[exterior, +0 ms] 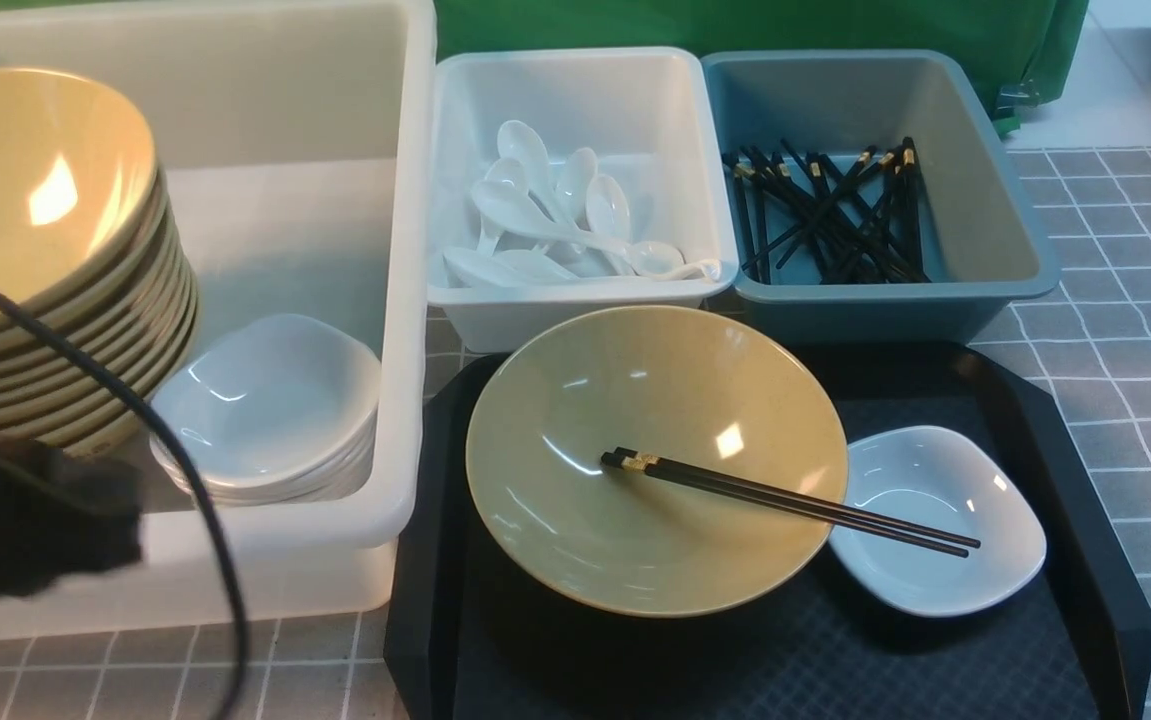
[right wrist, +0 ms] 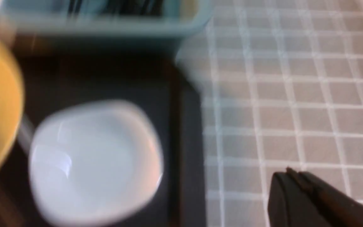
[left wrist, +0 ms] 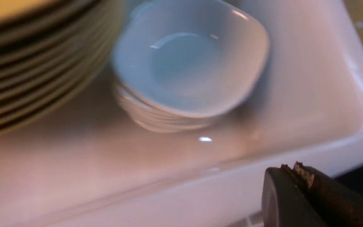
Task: On grey table put chopsticks spoon bowls plates into blue grey white boxes.
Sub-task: 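Grasp the chopsticks with the right gripper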
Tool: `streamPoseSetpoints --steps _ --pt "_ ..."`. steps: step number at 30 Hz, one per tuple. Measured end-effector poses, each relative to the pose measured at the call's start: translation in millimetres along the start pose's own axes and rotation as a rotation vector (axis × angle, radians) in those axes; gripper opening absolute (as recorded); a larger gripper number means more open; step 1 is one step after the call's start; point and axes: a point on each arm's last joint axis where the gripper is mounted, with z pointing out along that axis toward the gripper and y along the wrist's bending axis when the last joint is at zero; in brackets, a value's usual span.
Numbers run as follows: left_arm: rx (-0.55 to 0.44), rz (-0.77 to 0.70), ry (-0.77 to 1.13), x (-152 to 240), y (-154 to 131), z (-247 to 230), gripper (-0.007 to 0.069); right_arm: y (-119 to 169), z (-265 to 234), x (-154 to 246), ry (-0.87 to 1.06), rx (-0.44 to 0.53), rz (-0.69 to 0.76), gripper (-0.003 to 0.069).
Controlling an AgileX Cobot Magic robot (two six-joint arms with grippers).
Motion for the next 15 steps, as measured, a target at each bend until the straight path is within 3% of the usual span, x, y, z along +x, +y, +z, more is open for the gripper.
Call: streamPoseSetpoints --steps 4,7,10,13,15 --pt "0.136 0.115 0.015 -1.0 -13.2 5.5 -0.0008 34.5 10.9 -27.4 0.086 -0.270 -0.229 0.0043" --pt "0.180 0.140 0.030 0.3 -16.7 6.0 -0.0008 69.6 26.9 -50.4 0.096 -0.442 -0.347 0.0058" --pt "0.206 0.148 0.066 3.8 -18.7 5.4 -0.0008 93.7 39.1 -63.6 0.128 -0.503 -0.428 0.0088" --pt "0.220 0.139 0.098 10.4 -18.7 8.8 -0.0008 127.7 56.8 -77.1 0.217 -0.544 -0.547 0.0176" --pt "0.214 0.122 0.120 20.3 -16.1 16.2 -0.0008 148.4 68.6 -84.7 0.286 -0.518 -0.637 0.0253"
